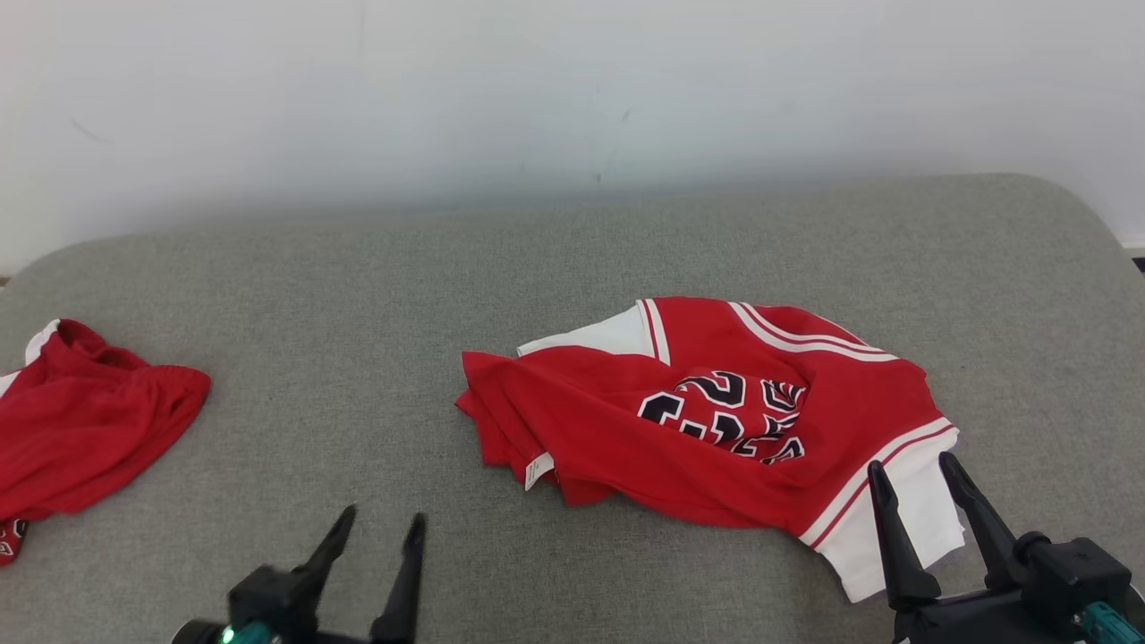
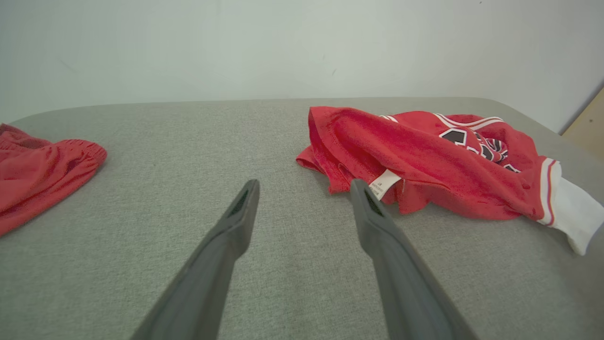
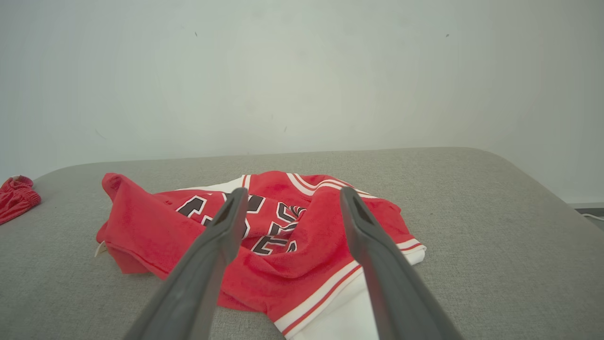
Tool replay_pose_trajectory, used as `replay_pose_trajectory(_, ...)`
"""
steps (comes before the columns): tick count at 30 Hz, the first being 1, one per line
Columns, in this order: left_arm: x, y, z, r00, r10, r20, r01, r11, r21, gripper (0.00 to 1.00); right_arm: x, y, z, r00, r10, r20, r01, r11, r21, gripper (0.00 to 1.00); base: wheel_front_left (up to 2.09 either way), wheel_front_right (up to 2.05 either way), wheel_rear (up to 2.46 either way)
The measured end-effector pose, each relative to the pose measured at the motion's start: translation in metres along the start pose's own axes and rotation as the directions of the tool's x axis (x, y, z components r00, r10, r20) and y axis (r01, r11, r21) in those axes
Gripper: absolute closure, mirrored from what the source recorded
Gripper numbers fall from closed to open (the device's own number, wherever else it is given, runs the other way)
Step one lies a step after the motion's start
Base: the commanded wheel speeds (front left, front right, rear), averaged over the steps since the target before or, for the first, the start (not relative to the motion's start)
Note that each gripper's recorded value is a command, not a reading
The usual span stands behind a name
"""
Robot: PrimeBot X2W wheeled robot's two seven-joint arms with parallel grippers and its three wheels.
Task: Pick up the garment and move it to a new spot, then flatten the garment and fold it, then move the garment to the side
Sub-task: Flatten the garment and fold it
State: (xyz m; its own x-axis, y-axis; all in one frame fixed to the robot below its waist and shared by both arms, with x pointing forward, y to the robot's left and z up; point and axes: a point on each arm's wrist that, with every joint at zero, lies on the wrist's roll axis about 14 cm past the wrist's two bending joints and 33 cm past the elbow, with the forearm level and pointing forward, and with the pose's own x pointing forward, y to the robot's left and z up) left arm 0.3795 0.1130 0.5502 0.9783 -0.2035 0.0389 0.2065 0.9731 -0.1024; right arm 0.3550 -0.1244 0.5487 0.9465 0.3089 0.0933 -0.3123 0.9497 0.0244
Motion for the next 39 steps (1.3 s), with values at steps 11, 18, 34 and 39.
replay_pose_trajectory(11,0.048,-0.061,-0.021,0.959,-0.246,-0.143,0.24,0.969,-0.059,0.0,0.006,-0.007,-0.005,1.0,-0.016,-0.006,0.016,1.0,0.011,0.0,0.0,0.0,0.0)
replay_pose_trajectory(18,0.081,-0.068,-0.053,0.919,-0.298,-0.257,0.288,0.955,-0.075,0.0,0.004,-0.023,-0.014,0.998,-0.065,-0.019,0.065,0.998,0.021,0.0,0.0,0.0,0.0)
replay_pose_trajectory(34,0.12,-0.08,-0.083,0.888,-0.345,-0.303,0.333,0.938,-0.093,1.0,0.004,-0.044,-0.031,0.99,-0.126,-0.056,0.128,0.992,0.023,0.0,0.0,0.0,0.0)
replay_pose_trajectory(39,0.117,-0.084,-0.074,0.895,-0.359,-0.267,0.351,0.933,-0.079,1.0,0.008,-0.044,-0.033,0.991,-0.124,-0.057,0.125,0.992,0.027,0.0,0.0,0.0,0.0)
